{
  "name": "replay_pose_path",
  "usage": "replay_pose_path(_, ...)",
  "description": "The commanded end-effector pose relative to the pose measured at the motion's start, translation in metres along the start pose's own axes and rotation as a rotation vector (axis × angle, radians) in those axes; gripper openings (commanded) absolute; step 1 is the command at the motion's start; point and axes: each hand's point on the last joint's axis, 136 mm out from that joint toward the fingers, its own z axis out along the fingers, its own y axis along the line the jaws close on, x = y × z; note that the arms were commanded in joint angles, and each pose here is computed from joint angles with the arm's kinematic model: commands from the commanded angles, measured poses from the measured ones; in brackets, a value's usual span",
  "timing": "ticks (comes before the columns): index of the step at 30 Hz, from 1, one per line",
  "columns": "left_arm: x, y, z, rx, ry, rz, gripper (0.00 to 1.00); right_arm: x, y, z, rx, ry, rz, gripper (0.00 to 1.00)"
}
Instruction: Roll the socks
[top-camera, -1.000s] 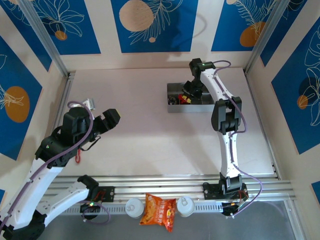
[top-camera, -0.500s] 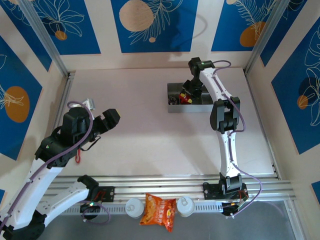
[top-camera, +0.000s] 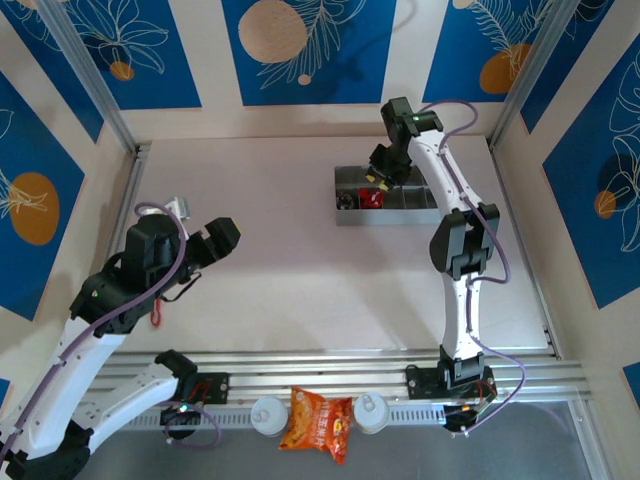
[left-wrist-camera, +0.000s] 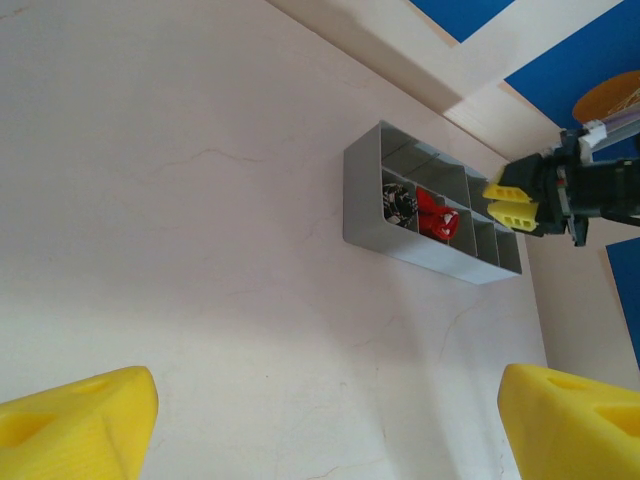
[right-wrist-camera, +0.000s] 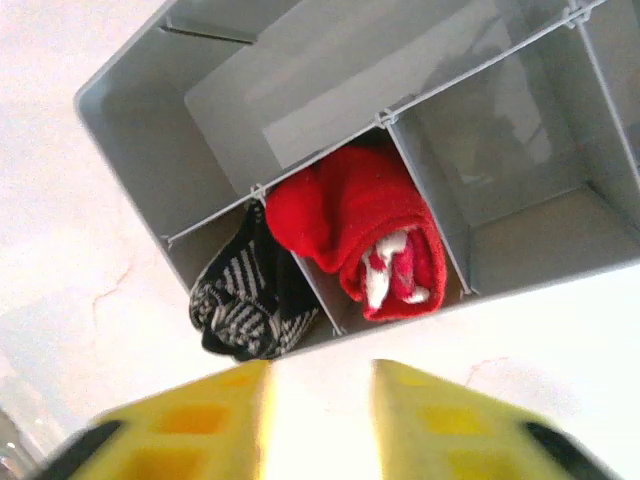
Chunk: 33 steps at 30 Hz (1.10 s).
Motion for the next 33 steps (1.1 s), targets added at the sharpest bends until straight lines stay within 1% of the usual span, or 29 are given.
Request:
replay_pose_path(1, -0.003, 0.0, -0.002, 0.003, -0.008, -0.021, 0.88, 0.001, -0.003, 0.008, -0.003, -0.007, -0.018, 0.18)
replay_pose_path(6, -0.002, 0.001, -0.003, 0.001, -0.007, -0.026, 0.88, 0.009, -0.016, 0.033, 0.069, 0.064, -0.018, 0.07)
replay_pose_path(10, -0.001, 0.003, -0.005, -0.002, -0.009, -0.032, 0.88, 0.016, -0.023, 0.046, 0.095, 0.084, -0.015, 0.06)
replay_pose_path(16, 0.001, 0.005, -0.003, -0.008, -0.005, -0.035, 0.88, 0.009, -0.021, 0.063, 0.081, 0.084, -0.005, 0.04)
replay_pose_path(20, 0.002, 0.006, -0.001, -0.012, 0.002, -0.035, 0.88, 0.0, -0.014, 0.081, 0.05, 0.102, 0.016, 0.04)
replay_pose_path(24, 0.002, 0.005, -0.001, -0.013, 0.004, -0.033, 0.88, -0.01, -0.007, 0.091, 0.031, 0.095, 0.035, 0.05)
replay_pose_path(29, 0.002, 0.006, -0.002, -0.015, 0.004, -0.033, 0.88, -0.019, 0.002, 0.088, -0.009, 0.071, 0.048, 0.08)
replay_pose_path(33, 0.003, 0.006, -0.002, -0.014, 0.005, -0.036, 0.88, -0.02, 0.006, 0.079, -0.028, 0.07, 0.034, 0.12)
